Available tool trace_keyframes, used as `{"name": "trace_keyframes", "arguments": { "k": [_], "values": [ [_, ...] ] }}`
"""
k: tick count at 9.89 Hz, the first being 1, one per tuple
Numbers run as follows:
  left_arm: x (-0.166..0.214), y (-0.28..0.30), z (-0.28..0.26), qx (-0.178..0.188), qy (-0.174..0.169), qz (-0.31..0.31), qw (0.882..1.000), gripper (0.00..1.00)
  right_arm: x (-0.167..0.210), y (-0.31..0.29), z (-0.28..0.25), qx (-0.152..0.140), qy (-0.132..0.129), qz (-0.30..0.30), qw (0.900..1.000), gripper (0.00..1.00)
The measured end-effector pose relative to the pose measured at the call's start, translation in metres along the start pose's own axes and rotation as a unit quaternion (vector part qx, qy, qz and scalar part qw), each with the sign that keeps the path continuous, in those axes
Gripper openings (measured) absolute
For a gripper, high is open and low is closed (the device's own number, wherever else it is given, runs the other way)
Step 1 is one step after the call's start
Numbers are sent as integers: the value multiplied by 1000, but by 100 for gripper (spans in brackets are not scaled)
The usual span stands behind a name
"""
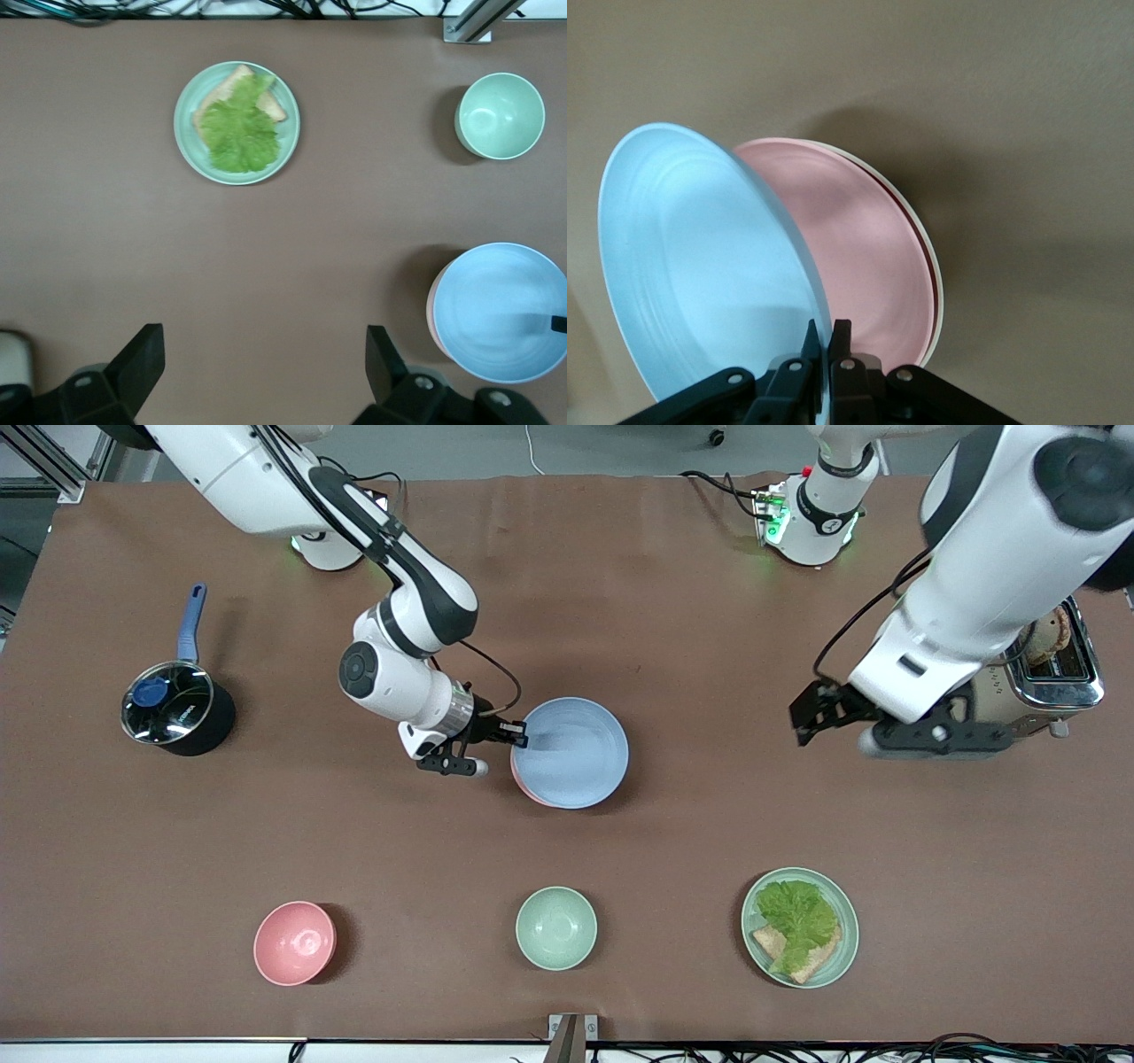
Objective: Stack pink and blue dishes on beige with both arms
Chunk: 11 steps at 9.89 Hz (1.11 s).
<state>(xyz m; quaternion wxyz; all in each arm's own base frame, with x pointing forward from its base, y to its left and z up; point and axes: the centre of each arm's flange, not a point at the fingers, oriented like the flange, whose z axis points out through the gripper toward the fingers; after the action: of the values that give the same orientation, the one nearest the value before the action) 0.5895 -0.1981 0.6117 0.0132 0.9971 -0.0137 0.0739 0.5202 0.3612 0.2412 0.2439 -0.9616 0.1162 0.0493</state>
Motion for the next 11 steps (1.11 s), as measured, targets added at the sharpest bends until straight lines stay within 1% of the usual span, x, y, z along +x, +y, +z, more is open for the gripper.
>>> {"name": "trace_keyframes", "arguments": {
  "k": [2,4,5,7,8,9,10,11],
  "values": [
    [-12,-17,-28,15,0,9,1000,100,-6,9,11,-7,-7,3,1000,6],
    [-19,-31,-44,26,-15,6,1000,100,-8,11,13,-9,-8,3,1000,17],
    [-19,-43,-52,29,-21,4,999,100,-8,11,13,-9,-8,3,1000,19],
    [-17,-59,-62,30,-18,23,999,100,-5,12,11,-8,-5,4,1000,48],
    [-18,-65,-68,32,-14,34,999,100,1,11,4,-5,6,2,1000,62],
    [-22,-76,-76,39,-12,41,998,100,13,11,-16,-7,23,-4,1000,78],
    [-29,-83,-82,43,-16,44,998,100,29,18,-48,-26,38,-14,999,92],
    [-38,-88,-84,47,-22,43,998,100,46,31,-88,-58,51,-21,997,100]
  ]
}}
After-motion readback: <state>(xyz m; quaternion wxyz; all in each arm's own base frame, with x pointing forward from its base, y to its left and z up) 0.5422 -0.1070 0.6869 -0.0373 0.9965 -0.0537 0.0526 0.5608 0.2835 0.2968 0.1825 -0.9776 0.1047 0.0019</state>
